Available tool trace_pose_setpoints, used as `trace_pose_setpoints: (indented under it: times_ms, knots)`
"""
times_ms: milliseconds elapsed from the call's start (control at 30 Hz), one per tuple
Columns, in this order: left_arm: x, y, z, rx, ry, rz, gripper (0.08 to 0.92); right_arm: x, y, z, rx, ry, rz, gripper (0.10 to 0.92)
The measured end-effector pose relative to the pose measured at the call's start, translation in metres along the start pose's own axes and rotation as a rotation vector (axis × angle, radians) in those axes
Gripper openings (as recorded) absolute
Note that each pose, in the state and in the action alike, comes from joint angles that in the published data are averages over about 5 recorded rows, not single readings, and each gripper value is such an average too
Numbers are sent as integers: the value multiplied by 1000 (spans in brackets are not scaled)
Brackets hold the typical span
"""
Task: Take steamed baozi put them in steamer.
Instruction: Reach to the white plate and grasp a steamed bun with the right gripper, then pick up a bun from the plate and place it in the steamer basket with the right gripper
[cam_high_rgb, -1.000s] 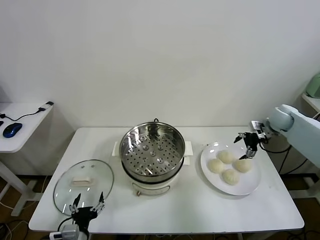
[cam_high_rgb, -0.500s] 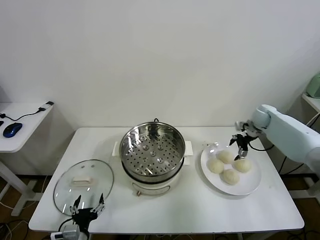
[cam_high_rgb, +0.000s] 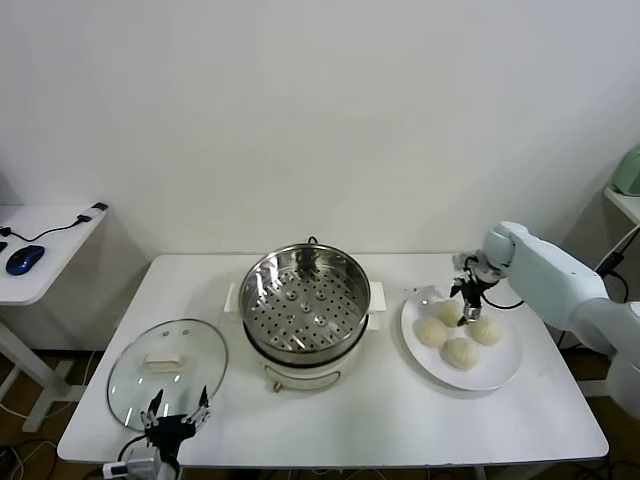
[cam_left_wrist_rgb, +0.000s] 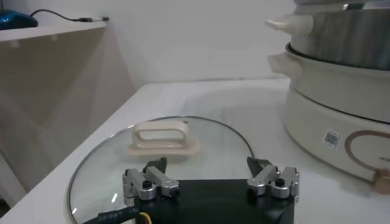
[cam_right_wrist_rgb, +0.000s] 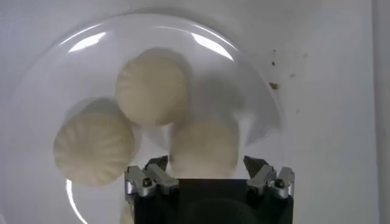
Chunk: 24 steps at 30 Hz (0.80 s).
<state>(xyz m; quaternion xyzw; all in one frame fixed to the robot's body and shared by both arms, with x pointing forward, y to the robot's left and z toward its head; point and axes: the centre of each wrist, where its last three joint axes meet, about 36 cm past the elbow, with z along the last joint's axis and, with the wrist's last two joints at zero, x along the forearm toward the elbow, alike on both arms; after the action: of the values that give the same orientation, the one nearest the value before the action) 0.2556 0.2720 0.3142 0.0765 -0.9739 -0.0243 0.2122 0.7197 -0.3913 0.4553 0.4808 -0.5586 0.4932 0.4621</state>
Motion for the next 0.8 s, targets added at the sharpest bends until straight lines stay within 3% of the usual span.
trace_pose_setpoints:
  times_ms: [200, 467, 800]
  knots:
    - [0, 0, 0, -2, 7, -2, 823, 2, -1, -1, 0, -7, 0, 661]
    - [3, -2, 0, -9, 8, -1, 823, 29, -9, -9, 48, -40, 17, 648]
    - [8, -5, -4, -21, -3, 5, 823, 153, -37, -85, 302, -133, 103, 645]
